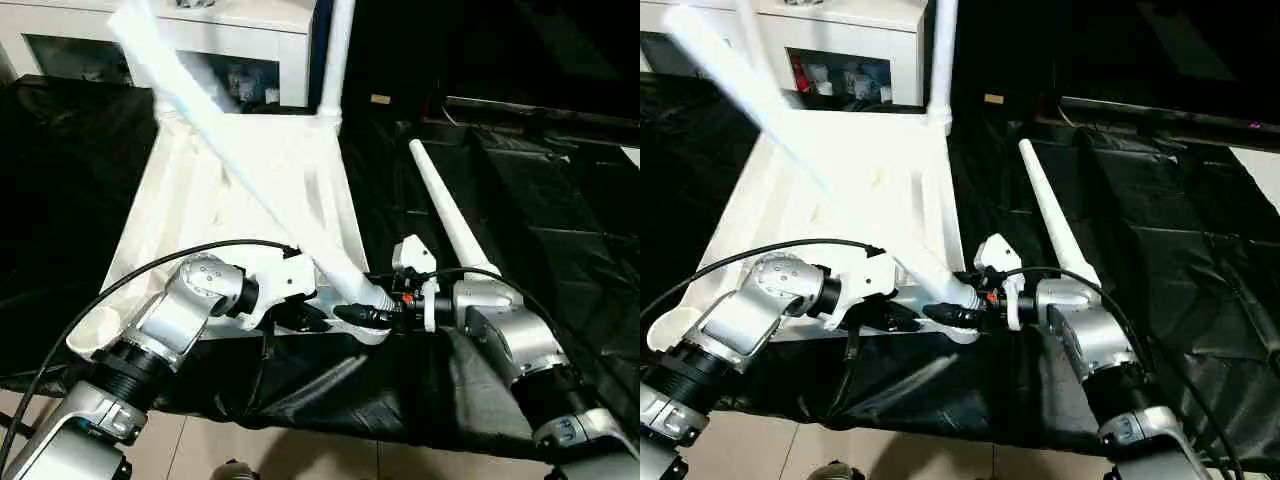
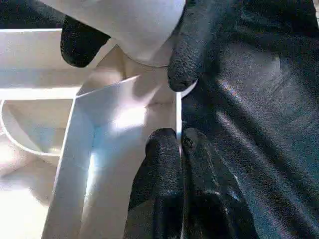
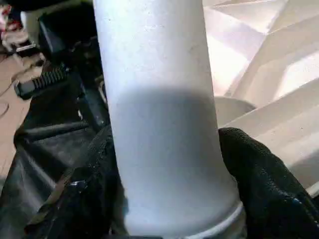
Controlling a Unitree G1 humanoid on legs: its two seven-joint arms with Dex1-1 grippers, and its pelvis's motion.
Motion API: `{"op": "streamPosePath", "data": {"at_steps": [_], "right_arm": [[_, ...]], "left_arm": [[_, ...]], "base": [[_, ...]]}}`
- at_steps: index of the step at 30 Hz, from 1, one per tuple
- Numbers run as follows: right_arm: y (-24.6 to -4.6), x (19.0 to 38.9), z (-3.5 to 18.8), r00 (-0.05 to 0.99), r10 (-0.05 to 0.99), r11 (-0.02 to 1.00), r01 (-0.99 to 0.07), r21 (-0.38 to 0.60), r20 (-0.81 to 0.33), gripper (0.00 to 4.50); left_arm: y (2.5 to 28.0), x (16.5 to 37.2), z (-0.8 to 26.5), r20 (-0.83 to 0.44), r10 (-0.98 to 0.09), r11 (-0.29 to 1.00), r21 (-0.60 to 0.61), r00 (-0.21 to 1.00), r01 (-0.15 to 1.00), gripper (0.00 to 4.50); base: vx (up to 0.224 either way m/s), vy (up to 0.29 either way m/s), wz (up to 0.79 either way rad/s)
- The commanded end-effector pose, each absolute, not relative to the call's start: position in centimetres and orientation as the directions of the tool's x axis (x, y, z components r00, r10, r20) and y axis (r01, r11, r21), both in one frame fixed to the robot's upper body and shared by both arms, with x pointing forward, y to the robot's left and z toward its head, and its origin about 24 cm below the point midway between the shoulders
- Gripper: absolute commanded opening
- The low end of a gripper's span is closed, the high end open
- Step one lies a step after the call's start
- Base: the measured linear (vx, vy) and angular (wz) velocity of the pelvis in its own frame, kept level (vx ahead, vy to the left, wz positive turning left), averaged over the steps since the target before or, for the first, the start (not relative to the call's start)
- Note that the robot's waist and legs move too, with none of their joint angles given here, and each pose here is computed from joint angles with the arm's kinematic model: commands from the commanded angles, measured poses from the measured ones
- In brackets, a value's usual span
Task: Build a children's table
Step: Insert table leg to table base
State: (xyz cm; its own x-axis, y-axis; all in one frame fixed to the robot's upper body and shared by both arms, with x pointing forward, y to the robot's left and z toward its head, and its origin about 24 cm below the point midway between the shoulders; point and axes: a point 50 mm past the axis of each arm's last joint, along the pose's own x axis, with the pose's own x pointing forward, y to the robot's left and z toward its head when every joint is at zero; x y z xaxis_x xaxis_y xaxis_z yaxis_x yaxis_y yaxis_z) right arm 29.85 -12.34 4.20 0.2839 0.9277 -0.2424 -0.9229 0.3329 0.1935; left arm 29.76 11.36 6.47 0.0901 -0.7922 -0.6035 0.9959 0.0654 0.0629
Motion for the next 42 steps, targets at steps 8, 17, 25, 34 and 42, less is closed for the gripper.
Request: {"op": "streamPosePath", "data": {"at_steps": [8,17,25,34,42], "right_arm": [[-11.8,29.4,3.7,0.344,0.921,0.379,-0.899,0.22,-0.184,2.72],[-11.5,29.8,3.8,0.398,0.906,0.421,-0.878,0.226,-0.142,2.72],[-11.3,29.8,3.6,0.433,0.894,0.448,-0.861,0.241,-0.119,2.72],[-11.3,30.0,3.8,0.44,0.891,0.453,-0.86,0.235,-0.109,2.72],[-11.2,30.1,4.1,0.426,0.899,0.437,-0.869,0.233,-0.099,2.7]], "left_arm": [[11.5,30.8,8.2,-0.488,-0.846,0.183,0.118,0.217,0.976,0.28],[13.0,30.3,9.8,-0.347,-0.905,0.25,0.031,0.245,0.968,1.08],[14.5,30.5,11.0,-0.112,-0.939,0.337,-0.115,0.325,0.935,1.81],[13.6,31.4,12.1,0.15,-0.911,0.329,-0.295,0.384,0.897,2.46],[12.3,32.3,13.0,0.284,-0.867,0.294,-0.373,0.41,0.88,3.13]], "base": [[0.0,0.0,0.0],[0.0,0.0,0.0],[0.0,0.0,0.0],[0.0,0.0,0.0],[0.0,0.0,0.0]]}}
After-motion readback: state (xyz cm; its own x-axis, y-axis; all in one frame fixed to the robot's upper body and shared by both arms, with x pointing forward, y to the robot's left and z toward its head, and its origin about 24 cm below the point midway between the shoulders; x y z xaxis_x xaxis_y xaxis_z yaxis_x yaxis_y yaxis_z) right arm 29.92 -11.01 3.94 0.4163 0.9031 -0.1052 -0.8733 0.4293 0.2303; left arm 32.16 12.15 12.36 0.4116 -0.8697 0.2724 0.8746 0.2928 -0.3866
